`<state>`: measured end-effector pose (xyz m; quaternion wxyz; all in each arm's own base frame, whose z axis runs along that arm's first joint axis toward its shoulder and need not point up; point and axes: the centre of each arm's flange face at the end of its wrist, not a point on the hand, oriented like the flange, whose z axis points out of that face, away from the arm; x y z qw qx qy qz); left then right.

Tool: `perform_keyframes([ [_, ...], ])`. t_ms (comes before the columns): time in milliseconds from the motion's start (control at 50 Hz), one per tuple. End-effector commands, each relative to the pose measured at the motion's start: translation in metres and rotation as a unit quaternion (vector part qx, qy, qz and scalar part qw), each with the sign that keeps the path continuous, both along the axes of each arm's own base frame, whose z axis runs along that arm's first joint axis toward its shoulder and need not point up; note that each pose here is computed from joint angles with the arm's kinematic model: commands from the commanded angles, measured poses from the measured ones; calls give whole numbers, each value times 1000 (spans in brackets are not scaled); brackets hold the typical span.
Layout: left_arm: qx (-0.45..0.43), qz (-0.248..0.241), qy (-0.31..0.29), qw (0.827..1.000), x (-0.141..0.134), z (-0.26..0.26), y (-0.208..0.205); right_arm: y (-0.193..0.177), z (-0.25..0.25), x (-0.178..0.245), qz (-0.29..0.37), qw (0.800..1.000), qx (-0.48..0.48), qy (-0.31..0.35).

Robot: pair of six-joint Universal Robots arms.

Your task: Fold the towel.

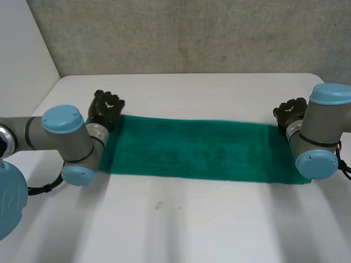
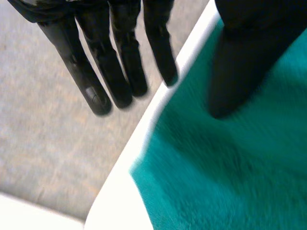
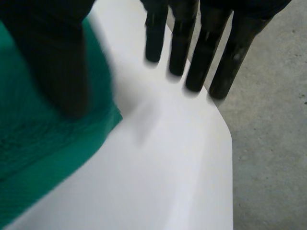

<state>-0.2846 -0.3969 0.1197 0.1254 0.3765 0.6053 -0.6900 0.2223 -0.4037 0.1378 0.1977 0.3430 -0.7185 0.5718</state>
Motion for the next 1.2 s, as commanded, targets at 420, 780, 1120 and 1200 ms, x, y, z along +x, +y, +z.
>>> perform_keyframes([
  [420, -18, -43, 14, 999, 5, 40, 64, 99, 15, -52, 13, 982, 123, -140],
  [780, -9, -41, 12, 999, 11, 42, 77, 54, -9, -117, -79, 981, 105, -144],
  [1120, -6, -30, 25, 999, 21, 53, 84, 29, 80, -131, -56, 996, -40, -57],
  [1200, -3, -27, 38, 999, 23, 57, 87, 46, 103, -53, 54, 992, -67, -89],
])
